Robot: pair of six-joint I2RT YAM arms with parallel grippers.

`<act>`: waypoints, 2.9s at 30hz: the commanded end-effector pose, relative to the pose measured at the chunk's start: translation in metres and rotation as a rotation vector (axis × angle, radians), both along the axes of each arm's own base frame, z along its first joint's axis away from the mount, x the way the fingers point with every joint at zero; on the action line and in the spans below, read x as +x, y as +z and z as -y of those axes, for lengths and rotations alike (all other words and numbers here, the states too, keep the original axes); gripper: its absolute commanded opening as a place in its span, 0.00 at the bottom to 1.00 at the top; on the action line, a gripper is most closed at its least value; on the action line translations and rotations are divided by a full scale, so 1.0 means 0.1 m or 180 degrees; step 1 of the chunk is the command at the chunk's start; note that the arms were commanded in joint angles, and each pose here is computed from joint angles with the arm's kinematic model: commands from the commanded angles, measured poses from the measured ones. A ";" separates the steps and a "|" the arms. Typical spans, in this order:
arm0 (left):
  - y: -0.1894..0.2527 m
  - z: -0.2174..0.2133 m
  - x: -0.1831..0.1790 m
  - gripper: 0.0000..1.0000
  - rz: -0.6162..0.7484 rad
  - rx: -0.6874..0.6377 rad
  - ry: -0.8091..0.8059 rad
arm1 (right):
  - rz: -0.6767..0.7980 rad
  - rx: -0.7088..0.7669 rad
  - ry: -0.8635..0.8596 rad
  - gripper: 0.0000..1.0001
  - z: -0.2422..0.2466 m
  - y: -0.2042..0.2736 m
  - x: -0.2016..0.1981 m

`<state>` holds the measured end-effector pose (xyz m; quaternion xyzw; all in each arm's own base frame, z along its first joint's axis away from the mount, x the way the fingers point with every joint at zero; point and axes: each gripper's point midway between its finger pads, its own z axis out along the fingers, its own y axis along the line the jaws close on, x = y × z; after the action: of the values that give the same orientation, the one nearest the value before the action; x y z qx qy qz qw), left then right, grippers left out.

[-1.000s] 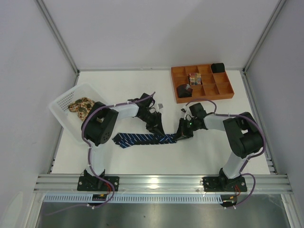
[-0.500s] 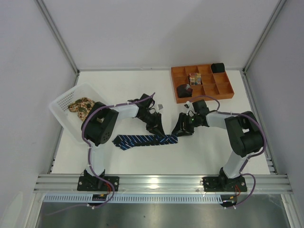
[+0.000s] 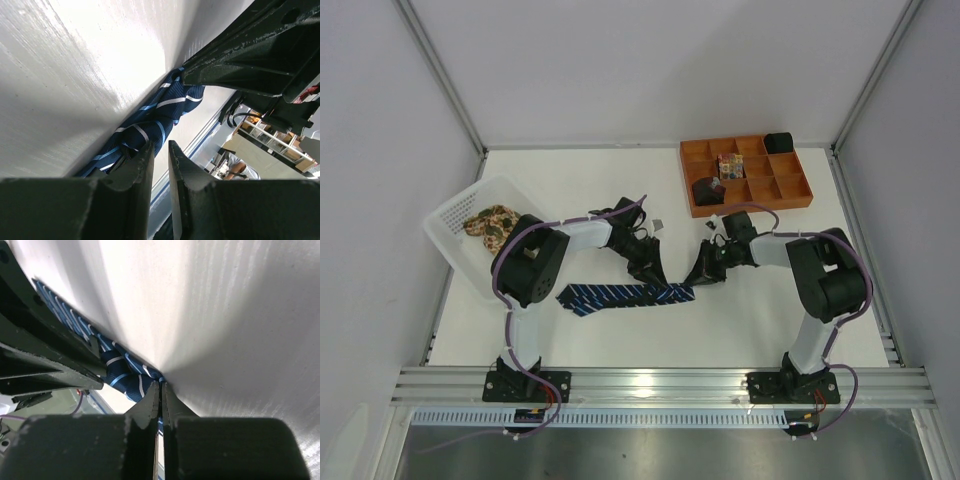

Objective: Roll the ties
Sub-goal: Roll the tie

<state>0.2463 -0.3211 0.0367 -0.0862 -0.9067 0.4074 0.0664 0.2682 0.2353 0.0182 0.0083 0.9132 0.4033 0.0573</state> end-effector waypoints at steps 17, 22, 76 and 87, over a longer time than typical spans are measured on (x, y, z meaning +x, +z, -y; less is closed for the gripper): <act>0.22 -0.02 0.04 0.25 0.0278 0.0008 -0.0070 | 0.0415 -0.0540 0.0001 0.59 0.17 0.22 -0.01; 0.22 -0.05 0.00 0.25 0.0287 0.0025 -0.0072 | 0.0271 -0.0270 0.0076 0.56 0.13 0.15 -0.25; 0.32 0.41 -0.45 0.22 0.0050 -0.0358 -0.0414 | 0.0562 -0.2365 0.0168 0.00 0.79 0.68 -0.29; 0.21 0.64 -0.38 0.22 -0.0127 -0.0377 -0.0400 | 0.0698 -0.2541 0.0230 0.00 0.62 0.76 -0.29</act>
<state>0.2060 -0.3748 0.0531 -0.1367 -0.8820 0.4402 0.0978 0.2287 0.1695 0.0796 -0.0965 0.9883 0.0277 0.1145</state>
